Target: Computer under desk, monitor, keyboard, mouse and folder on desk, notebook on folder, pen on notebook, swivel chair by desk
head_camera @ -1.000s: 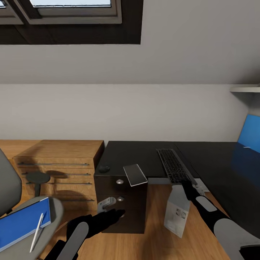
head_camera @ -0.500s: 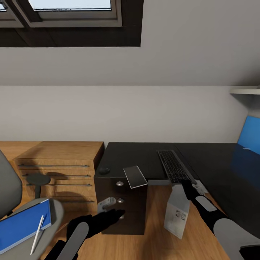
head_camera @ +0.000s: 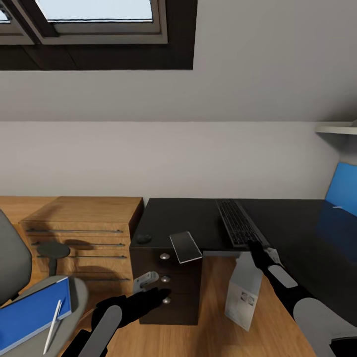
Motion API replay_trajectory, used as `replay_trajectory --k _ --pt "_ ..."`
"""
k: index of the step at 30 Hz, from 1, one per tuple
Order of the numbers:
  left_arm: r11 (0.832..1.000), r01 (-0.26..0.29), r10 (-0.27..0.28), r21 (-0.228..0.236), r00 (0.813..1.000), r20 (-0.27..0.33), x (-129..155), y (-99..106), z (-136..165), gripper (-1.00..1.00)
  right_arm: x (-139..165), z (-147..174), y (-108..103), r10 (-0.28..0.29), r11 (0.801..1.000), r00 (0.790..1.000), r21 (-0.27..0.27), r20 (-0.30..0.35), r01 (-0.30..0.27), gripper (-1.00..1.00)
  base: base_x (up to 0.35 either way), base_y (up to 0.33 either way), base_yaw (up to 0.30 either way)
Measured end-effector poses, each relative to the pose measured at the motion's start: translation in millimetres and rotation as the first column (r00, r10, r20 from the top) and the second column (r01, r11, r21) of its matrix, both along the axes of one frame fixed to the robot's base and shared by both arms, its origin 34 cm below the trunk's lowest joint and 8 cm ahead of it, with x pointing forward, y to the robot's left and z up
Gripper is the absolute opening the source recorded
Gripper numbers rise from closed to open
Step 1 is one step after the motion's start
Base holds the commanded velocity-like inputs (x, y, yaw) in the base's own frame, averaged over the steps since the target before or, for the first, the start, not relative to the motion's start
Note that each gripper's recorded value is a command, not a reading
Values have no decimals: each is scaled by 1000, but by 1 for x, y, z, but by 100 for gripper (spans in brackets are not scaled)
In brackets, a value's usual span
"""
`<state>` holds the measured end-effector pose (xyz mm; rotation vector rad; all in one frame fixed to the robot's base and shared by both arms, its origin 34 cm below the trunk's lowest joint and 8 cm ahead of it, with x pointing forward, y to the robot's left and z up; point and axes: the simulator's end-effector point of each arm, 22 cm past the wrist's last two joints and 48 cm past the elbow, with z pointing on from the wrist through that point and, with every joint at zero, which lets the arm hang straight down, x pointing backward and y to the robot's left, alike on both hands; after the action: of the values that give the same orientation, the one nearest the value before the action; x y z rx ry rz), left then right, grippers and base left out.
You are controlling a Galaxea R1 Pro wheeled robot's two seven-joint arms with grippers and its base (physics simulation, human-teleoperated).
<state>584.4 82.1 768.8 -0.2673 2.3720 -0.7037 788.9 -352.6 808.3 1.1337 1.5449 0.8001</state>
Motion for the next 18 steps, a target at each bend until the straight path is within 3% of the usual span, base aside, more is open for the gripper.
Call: replay_trajectory --k 5,18 --pt "1000 -2 2 2 1000 0 1 1 8 100 3 16 5 18 1000 999 2 39 -18 -100 -147 0 0" --pt "1000 -2 2 1 1000 -4 2 1 30 100 5 40 12 43 999 998 -21 48 -42 -100 -331 0 0"
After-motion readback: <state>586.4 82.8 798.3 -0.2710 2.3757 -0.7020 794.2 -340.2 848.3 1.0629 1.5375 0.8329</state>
